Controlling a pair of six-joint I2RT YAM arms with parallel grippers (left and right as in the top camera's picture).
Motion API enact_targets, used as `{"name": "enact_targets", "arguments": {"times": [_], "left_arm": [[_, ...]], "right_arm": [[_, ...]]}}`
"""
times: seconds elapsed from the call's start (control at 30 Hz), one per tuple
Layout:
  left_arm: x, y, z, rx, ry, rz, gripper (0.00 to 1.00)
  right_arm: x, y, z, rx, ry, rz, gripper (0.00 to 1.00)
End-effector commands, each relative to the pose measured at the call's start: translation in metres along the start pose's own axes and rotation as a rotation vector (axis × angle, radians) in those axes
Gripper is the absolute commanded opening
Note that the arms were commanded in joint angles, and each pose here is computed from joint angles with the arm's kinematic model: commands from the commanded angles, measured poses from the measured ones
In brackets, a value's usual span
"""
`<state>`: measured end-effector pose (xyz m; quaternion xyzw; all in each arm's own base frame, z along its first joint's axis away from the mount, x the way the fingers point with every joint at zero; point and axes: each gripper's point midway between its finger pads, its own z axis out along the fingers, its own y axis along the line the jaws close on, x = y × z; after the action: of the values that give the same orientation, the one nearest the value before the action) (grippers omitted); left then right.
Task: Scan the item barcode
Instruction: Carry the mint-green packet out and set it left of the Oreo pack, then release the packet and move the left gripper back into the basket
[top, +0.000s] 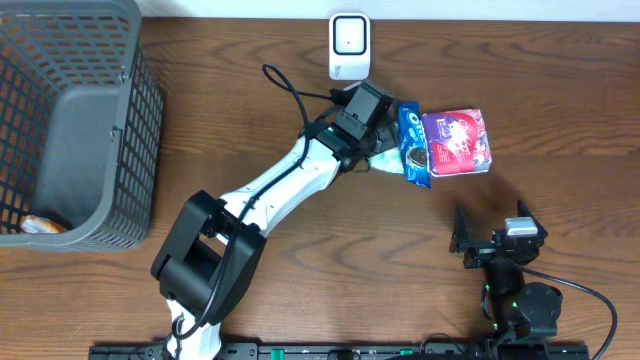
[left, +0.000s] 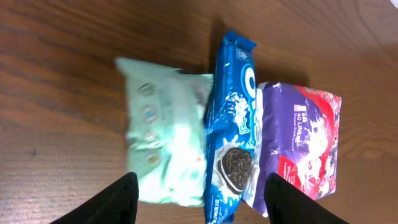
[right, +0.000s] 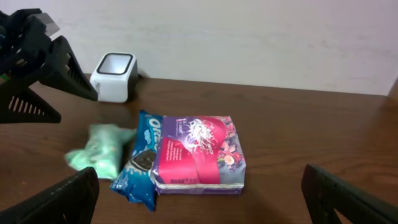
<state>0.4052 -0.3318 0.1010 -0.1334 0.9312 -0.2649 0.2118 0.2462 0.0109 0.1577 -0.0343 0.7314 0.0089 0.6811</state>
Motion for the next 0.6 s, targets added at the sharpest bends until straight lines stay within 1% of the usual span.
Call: {"name": "enact_targets", "arguments": {"times": [0.0,0.13,0.17,0.2,0.33,0.4,0.43,0.57], "left_arm": [[-0.025,-0.017,-0.028,0.081,-0.037,0.098,0.66],[-0.058,-0.026,-0.077,0.146,-0.115,0.254,0.66],[-0.067,-0.025,-0.092,0.148,-0.140,0.284,0.70],[-0.075,-0.023,-0.107,0.146,-0.164,0.308,0.73],[-0.109,-0.006,-0.175,0.129,-0.277,0.364,0.75],[-0.131,0.008,-0.215,0.113,-0.363,0.366,0.75],[-0.151,0.024,-0.247,0.089,-0.440,0.348,0.75],[-0.200,0.087,-0.325,-0.013,-0.645,0.215,0.75]], "right_arm": [[0.000,0.002,0.000,-0.008,-0.001,-0.001,0.99],[0.000,0.002,0.000,-0.008,-0.001,-0.001,0.99],[0.000,0.002,0.000,-0.008,-0.001,-0.001,0.99],[0.000,0.002,0.000,-0.008,-0.001,-0.001,0.99],[0.000,0.002,0.000,-0.008,-0.001,-0.001,0.99],[0.000,0.002,0.000,-0.008,-0.001,-0.001,0.99],[0.000,0.002,0.000,-0.008,-0.001,-0.001,0.99],[0.000,0.002,0.000,-0.008,-0.001,-0.001,0.99]]}}
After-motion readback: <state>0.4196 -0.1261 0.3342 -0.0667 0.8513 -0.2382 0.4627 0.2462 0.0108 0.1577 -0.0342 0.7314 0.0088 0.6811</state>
